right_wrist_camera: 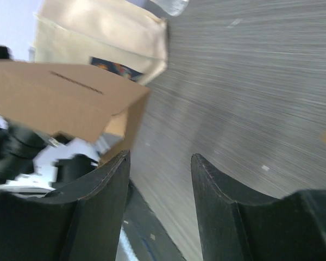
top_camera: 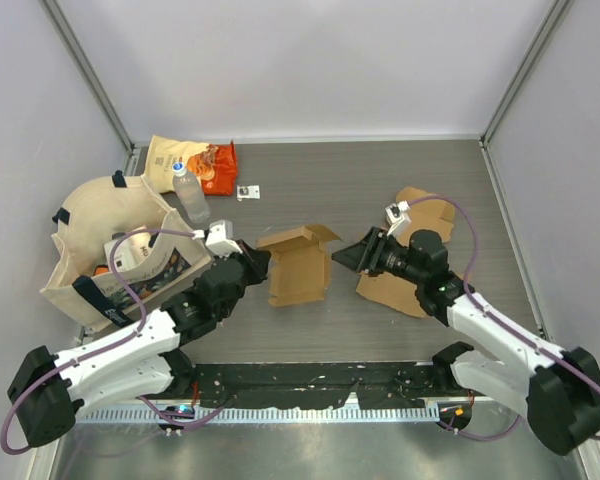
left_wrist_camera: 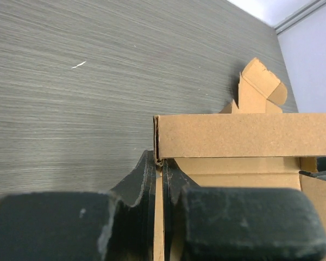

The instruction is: Fold the paper box

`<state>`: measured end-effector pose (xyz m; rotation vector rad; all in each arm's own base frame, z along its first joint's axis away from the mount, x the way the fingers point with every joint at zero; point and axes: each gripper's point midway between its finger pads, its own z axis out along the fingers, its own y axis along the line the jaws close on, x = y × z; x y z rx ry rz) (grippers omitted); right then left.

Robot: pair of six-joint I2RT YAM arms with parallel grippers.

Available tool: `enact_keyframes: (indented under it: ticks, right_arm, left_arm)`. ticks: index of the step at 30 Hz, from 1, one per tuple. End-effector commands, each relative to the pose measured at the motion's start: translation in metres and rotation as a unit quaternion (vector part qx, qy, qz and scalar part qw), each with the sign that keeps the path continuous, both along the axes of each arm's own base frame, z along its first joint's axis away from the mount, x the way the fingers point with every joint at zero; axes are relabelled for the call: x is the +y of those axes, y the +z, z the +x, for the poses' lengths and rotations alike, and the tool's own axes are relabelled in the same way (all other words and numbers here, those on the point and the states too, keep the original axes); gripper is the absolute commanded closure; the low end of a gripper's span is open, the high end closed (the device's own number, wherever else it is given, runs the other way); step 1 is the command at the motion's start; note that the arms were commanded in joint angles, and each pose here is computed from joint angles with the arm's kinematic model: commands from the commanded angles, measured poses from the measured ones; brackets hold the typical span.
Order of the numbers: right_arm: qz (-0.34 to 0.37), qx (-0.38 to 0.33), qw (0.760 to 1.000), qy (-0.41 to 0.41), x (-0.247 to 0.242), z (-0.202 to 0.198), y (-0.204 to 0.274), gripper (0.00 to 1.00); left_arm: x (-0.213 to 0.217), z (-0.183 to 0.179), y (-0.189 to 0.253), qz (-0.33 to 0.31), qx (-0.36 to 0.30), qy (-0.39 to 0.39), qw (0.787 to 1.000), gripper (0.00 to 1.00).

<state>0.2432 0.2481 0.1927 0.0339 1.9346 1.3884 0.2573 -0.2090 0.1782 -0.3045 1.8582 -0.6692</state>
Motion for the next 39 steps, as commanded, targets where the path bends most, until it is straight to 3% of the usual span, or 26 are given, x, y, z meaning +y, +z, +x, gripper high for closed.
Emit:
enact_keyframes:
  ticks: [1, 4, 8, 10, 11, 12, 13, 15, 16, 21, 24, 39]
  right_arm:
    - [-0.200, -0.012, 0.980, -0.014, -0.048, -0.012, -0.041, 0.46]
    - [-0.232, -0.014, 0.971, -0.059, -0.070, -0.008, -0.034, 0.46]
    - [-0.183, -0.042, 0.979, -0.083, -0.065, 0.010, 0.004, 0.46]
    - [-0.153, -0.056, 0.986, -0.044, -0.052, 0.014, 0.014, 0.45]
    - [-0.127, -0.097, 0.987, -0.025, -0.044, 0.019, 0.035, 0.44]
    - [-0.094, -0.117, 0.987, 0.055, -0.027, 0.000, 0.045, 0.44]
    - [-0.078, -0.126, 0.986, 0.081, -0.022, -0.004, 0.050, 0.44]
    - [-0.069, -0.153, 0.982, 0.091, -0.021, -0.007, 0.063, 0.43]
    - [-0.067, -0.165, 0.978, 0.113, -0.020, -0.014, 0.065, 0.38]
    - [-0.003, -0.197, 0.958, 0.206, -0.009, -0.042, 0.094, 0.38]
    - [0.033, -0.194, 0.950, 0.244, -0.004, -0.059, 0.101, 0.37]
    - [0.019, -0.177, 0.942, 0.283, 0.026, -0.086, 0.083, 0.41]
  left_arm:
    - [0.008, 0.002, 0.026, 0.023, -0.031, 0.003, 0.999, 1.00]
    - [0.008, -0.002, 0.028, 0.031, -0.029, -0.022, 0.999, 1.00]
    - [0.002, -0.007, 0.034, 0.031, -0.029, -0.076, 0.996, 1.00]
    - [-0.003, -0.010, 0.031, 0.032, -0.016, -0.109, 0.993, 1.00]
    - [-0.005, -0.013, 0.029, 0.025, -0.003, -0.131, 0.991, 1.00]
    - [-0.006, -0.014, 0.029, 0.020, 0.001, -0.142, 0.990, 1.00]
    - [-0.007, -0.015, 0.029, 0.017, 0.005, -0.152, 0.988, 1.00]
    - [-0.014, -0.022, 0.030, 0.011, 0.006, -0.195, 0.981, 1.00]
    - [-0.018, -0.025, 0.028, 0.013, 0.010, -0.214, 0.977, 1.00]
    - [-0.030, -0.036, 0.023, 0.020, 0.027, -0.285, 0.958, 1.00]
    - [-0.031, -0.036, 0.022, 0.021, 0.020, -0.290, 0.957, 1.00]
    - [-0.040, -0.031, 0.038, -0.006, 0.000, -0.310, 0.951, 1.00]
